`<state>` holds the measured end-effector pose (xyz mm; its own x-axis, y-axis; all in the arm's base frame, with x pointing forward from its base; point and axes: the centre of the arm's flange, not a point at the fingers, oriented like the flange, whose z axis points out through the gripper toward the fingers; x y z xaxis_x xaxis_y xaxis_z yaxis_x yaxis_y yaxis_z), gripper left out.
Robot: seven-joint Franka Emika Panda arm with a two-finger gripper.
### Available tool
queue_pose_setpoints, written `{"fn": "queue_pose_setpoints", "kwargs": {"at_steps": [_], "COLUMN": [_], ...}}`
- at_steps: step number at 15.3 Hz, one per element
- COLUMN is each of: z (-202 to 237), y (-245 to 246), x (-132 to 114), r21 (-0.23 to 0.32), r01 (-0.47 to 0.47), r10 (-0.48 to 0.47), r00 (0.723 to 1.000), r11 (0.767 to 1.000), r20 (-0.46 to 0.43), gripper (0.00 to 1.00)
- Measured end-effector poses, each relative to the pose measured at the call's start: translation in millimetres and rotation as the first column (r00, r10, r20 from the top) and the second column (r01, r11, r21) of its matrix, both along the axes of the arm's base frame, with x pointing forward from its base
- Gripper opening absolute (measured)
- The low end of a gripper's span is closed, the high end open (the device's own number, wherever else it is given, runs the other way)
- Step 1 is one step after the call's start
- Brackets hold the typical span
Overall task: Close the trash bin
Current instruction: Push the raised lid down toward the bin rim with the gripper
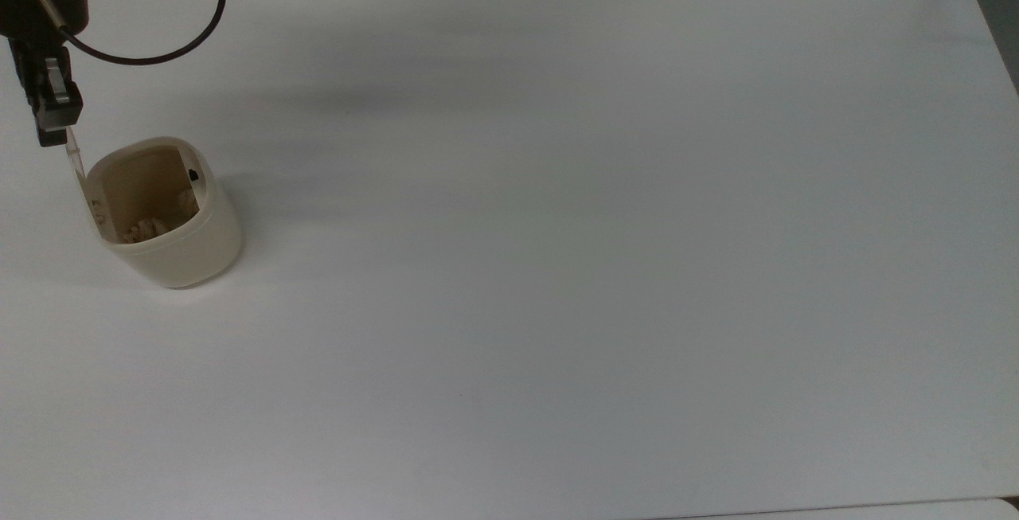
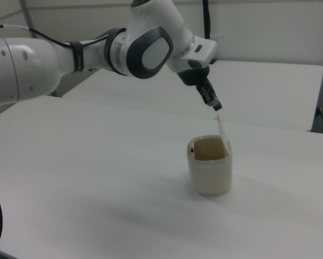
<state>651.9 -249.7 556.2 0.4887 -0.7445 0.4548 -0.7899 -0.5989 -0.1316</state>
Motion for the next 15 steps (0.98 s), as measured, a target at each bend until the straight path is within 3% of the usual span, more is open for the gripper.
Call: {"fn": "queue_pose_setpoints", "kwargs": {"at_steps": [12,15], "z": [-41.0,-46.6], "y": [-2.7,6.5], "x": [13.9,17.2], "r21": [-0.027,-0.032], "r01": [-0.007,-0.058], "r10": [0.006,0.055], "r00": [0.998,0.995], "r11": [1.000,0.998], "r20": [-0.061,-0.086], "gripper": [0.04,0.04]}}
